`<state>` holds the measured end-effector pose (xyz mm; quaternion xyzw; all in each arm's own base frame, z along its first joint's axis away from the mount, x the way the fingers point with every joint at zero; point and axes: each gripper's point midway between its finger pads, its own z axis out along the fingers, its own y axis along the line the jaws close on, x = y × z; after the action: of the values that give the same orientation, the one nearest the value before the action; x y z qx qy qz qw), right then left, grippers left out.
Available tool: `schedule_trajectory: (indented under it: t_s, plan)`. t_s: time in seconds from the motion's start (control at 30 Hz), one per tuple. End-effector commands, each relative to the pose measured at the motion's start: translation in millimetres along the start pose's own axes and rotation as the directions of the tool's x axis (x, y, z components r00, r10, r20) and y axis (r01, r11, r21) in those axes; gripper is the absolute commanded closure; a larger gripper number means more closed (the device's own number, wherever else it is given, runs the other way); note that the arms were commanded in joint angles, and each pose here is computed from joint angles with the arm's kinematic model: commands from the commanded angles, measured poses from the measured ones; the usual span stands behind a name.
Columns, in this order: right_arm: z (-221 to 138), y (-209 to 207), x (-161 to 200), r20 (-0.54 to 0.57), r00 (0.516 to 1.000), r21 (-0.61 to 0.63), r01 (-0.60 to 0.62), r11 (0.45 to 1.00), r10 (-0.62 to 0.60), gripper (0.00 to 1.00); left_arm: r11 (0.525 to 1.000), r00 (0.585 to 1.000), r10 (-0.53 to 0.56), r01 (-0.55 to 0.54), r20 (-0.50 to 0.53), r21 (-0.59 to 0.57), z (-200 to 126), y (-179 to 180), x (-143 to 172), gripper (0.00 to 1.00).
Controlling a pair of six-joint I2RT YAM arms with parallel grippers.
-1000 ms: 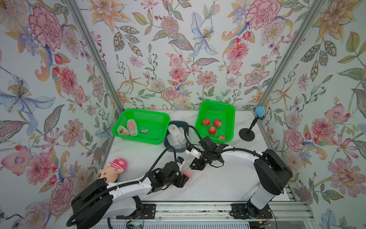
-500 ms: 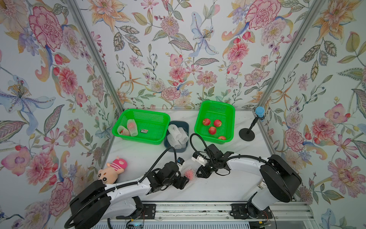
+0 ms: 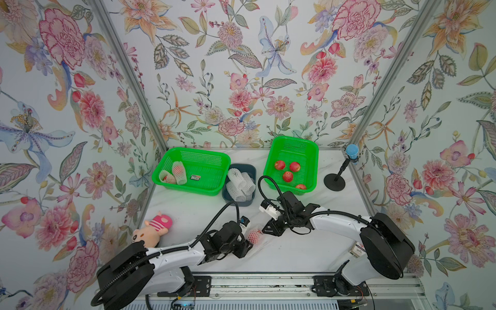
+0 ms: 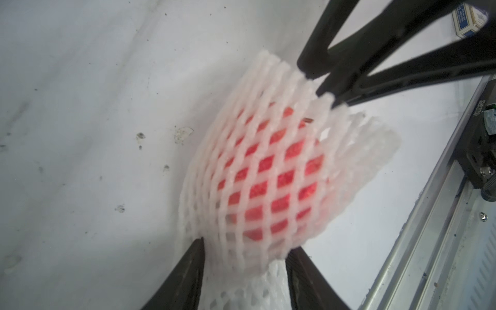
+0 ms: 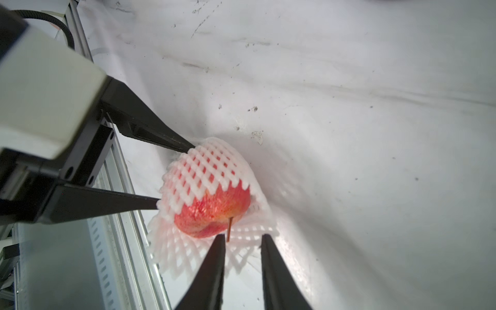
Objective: Remove foam nets from apples
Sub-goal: Remove the foam net from the apple.
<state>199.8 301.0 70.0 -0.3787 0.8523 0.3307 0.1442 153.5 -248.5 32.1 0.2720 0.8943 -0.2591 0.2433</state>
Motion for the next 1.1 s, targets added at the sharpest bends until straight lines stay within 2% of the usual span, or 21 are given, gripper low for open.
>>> schedule_trajectory:
  t_s: [0.0, 0.23, 0.77, 1.07]
  plan:
    - [-13.6, -0.5, -24.2, 0.061, 0.998, 0.053, 0.03, 0.998, -0.033, 0.71, 1.0, 1.0, -0.009, 0.009, -0.008, -0.023, 0.7, 4.3, 7.1, 0.48]
    - [-18.9, 12.7, -39.0, 0.056, 0.994, 0.036, 0.088, 0.995, -0.09, 0.72, 0.999, 1.0, -0.017, 0.016, -0.02, -0.045, 6.0, 9.1, 10.2, 0.48]
    - [5.9, 15.2, -10.1, -0.061, 0.994, 0.001, 0.091, 0.996, -0.091, 0.75, 0.998, 1.0, -0.018, 0.017, -0.013, -0.061, 5.0, 11.5, 8.0, 0.47]
    - [16.3, 26.5, -3.4, -0.11, 0.984, -0.048, 0.136, 0.99, -0.14, 0.68, 0.998, 1.0, -0.016, 0.015, -0.014, -0.062, 5.6, 11.6, 8.2, 0.48]
